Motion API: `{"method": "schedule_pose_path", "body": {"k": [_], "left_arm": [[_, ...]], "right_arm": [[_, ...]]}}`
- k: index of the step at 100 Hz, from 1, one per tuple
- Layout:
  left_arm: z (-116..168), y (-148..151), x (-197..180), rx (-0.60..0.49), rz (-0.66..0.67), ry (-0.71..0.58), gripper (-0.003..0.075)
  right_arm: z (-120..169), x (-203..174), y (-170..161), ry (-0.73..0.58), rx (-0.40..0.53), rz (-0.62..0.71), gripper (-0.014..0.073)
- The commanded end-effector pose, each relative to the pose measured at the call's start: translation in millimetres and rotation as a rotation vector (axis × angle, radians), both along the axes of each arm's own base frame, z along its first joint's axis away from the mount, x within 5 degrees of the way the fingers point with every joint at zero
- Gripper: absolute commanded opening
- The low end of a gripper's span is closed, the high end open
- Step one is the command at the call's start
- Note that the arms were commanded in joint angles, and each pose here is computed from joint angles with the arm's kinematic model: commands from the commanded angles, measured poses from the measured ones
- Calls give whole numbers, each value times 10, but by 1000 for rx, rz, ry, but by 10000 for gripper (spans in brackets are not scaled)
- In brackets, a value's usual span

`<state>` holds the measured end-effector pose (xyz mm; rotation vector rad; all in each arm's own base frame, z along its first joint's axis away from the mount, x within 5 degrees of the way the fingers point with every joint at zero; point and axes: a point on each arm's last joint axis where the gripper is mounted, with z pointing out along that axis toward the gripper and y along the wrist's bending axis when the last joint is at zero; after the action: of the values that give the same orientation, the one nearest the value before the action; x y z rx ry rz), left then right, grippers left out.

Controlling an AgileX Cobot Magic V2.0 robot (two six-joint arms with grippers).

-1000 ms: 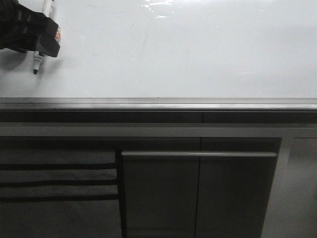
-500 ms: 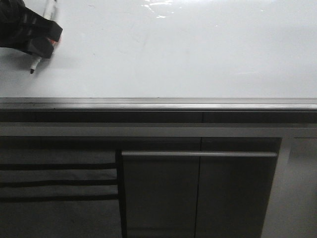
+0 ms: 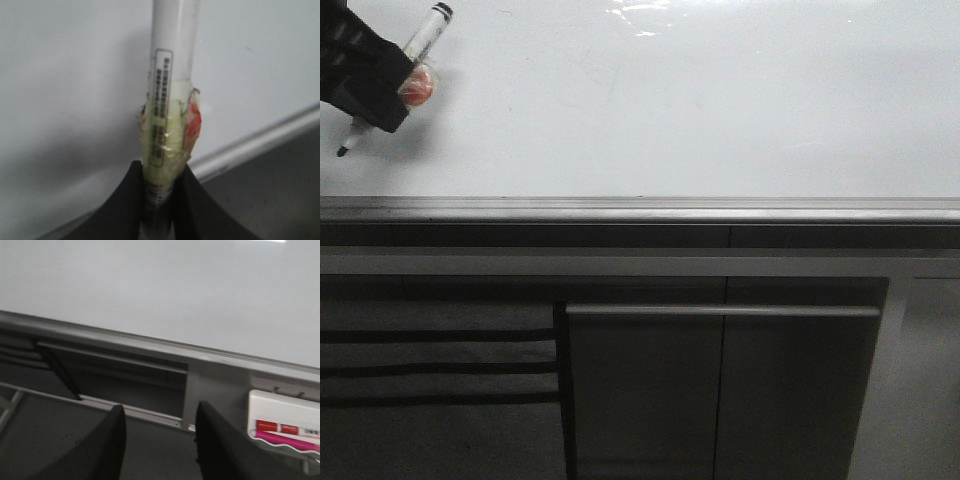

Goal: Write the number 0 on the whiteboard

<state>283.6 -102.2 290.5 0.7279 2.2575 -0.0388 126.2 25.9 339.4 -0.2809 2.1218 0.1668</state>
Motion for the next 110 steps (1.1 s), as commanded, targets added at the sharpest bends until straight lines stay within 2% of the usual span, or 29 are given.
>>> {"method": "schedule_pose_path", "body": {"k": [1,13,21,41,54,71,93,110], "left_arm": [[323,-130,-208,55,-126,-15,-20],[415,-338,-490,165,-299,133,-20],[470,-463,-636,220,-404,181,-20],[608,-883,-991,212,-694,153,-20],[689,-1094,-1204,187,-830,124,-20],[759,-1229,-1352,179,-903,92,-20],[774,-1255,-1367,170,-912,73,-20],[784,-1266,-1358,161,-908,57,-20]], "right_arm": [[191,117,122,-46,-3,118,290],[246,275,306,46,-62,296,290],[251,344,439,94,-117,426,290],[244,469,887,104,-253,762,290],[268,495,1128,79,-272,899,288],[344,448,1348,65,-232,1054,259],[377,436,1405,39,-181,1087,236],[379,432,1408,27,-187,1101,236]]}}
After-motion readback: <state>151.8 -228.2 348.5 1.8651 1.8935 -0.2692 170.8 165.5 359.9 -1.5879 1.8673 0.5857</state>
